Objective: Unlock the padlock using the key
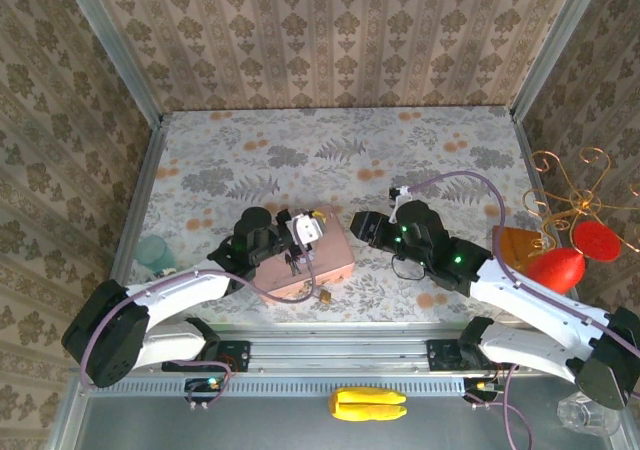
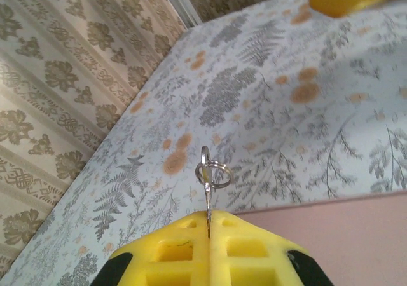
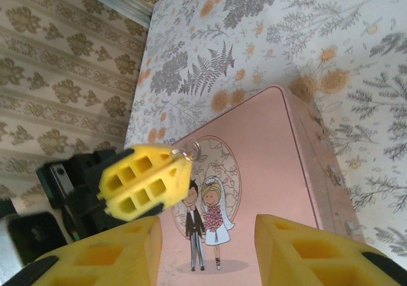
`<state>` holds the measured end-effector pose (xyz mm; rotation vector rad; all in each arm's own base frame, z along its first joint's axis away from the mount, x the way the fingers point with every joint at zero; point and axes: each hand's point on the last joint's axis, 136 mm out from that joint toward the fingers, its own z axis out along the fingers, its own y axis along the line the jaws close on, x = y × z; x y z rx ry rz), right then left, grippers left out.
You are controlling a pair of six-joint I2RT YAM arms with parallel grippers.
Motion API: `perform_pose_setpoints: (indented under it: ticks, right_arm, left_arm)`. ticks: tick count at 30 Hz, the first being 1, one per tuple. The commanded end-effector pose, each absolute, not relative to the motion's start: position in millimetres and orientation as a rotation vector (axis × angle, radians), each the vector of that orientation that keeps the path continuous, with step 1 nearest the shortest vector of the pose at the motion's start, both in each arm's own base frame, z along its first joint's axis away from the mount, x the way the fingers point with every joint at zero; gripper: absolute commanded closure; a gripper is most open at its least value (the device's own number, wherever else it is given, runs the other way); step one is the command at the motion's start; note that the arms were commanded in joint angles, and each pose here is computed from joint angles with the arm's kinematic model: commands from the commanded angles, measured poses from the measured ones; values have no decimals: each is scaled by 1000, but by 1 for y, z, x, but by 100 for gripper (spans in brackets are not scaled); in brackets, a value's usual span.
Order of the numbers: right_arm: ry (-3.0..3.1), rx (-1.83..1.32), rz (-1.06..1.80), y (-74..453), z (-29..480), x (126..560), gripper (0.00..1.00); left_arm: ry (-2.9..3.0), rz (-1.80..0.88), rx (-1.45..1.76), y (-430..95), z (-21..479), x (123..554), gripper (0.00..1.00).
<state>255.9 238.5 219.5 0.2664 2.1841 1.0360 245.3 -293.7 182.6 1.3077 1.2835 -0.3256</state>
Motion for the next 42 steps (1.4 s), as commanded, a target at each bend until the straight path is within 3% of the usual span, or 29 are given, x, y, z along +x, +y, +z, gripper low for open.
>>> perform_pose_setpoints:
  ticks: [1, 11, 26, 42]
  right_arm:
    - [2209, 362, 1152, 243, 214, 254, 54]
    - [2356, 562, 1260, 264, 185, 248, 53]
    - [2397, 517, 1237, 279, 180, 250, 74]
    - [2389, 447, 1272, 287, 192, 250, 79]
  left_arm:
    - [1110, -274, 1498, -299, 170, 220, 100]
    - [1025, -265, 1566, -308, 163, 203, 100]
    - [1015, -259, 1554, -310, 164, 200, 100]
    - [1013, -259, 1546, -313, 164, 201, 100]
